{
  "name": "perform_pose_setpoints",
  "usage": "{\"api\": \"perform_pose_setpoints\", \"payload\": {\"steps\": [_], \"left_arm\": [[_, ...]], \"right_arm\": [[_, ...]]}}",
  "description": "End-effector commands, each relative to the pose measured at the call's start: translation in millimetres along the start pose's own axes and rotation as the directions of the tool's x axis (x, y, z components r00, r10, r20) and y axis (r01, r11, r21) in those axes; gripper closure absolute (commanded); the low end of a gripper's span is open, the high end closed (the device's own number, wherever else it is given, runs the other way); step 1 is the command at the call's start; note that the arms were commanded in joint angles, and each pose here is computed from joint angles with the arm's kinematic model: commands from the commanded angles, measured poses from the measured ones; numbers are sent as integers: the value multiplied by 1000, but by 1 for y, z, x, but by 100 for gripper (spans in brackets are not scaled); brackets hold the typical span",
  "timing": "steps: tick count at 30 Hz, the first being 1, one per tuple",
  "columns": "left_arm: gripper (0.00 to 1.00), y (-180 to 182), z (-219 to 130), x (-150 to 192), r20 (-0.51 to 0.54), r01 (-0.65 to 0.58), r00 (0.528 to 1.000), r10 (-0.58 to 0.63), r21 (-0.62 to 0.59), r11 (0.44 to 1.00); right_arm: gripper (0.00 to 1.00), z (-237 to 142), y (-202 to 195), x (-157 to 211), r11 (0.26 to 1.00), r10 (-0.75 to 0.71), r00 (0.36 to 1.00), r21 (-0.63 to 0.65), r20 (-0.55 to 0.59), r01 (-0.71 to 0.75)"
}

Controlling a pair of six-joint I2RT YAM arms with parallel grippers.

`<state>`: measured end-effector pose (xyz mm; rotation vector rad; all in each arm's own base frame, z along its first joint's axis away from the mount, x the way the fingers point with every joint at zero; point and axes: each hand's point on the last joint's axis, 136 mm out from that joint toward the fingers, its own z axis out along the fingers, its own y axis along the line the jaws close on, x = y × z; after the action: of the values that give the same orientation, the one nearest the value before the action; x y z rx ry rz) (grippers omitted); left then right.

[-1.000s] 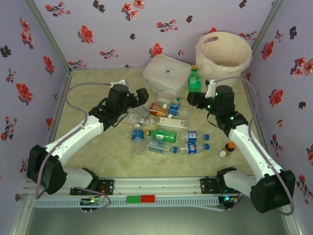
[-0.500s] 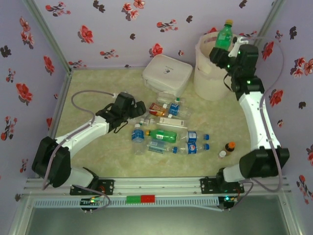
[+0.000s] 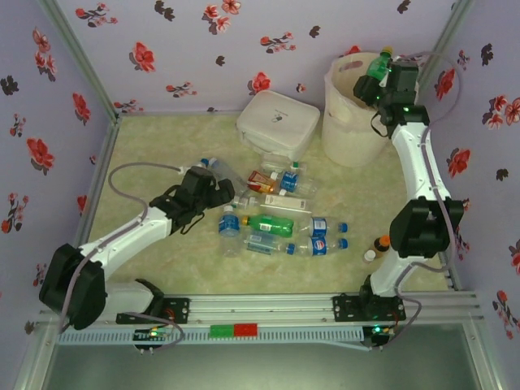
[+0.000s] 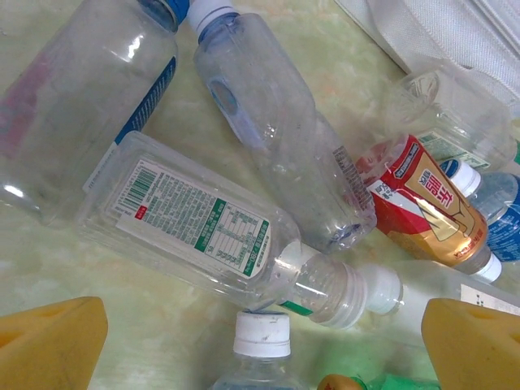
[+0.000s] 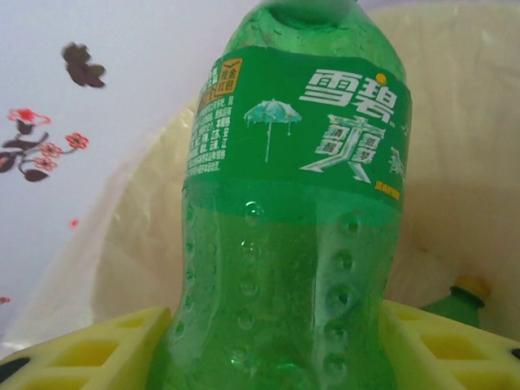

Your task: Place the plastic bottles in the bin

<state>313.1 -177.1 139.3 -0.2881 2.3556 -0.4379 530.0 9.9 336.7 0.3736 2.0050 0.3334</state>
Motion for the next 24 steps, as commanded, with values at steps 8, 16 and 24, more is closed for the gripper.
{"api": "perform_pose_setpoints", "payload": {"steps": [8,16,24], "left_arm": [[0,11,-5,-8,46,70,997,-69,-14,997],[0,15,-8,-10,45,72,996,-71,-22,997],[0,19,-16,-2,24,80,997,-79,-31,996]], "right_arm": [[15,4,9,-12,998,63,998,-21,-6,-63],[0,-44,26,-41,998,33,995,-62,90,-28],[1,-104,62,-9,988,-4,995,-153,95,18]]}}
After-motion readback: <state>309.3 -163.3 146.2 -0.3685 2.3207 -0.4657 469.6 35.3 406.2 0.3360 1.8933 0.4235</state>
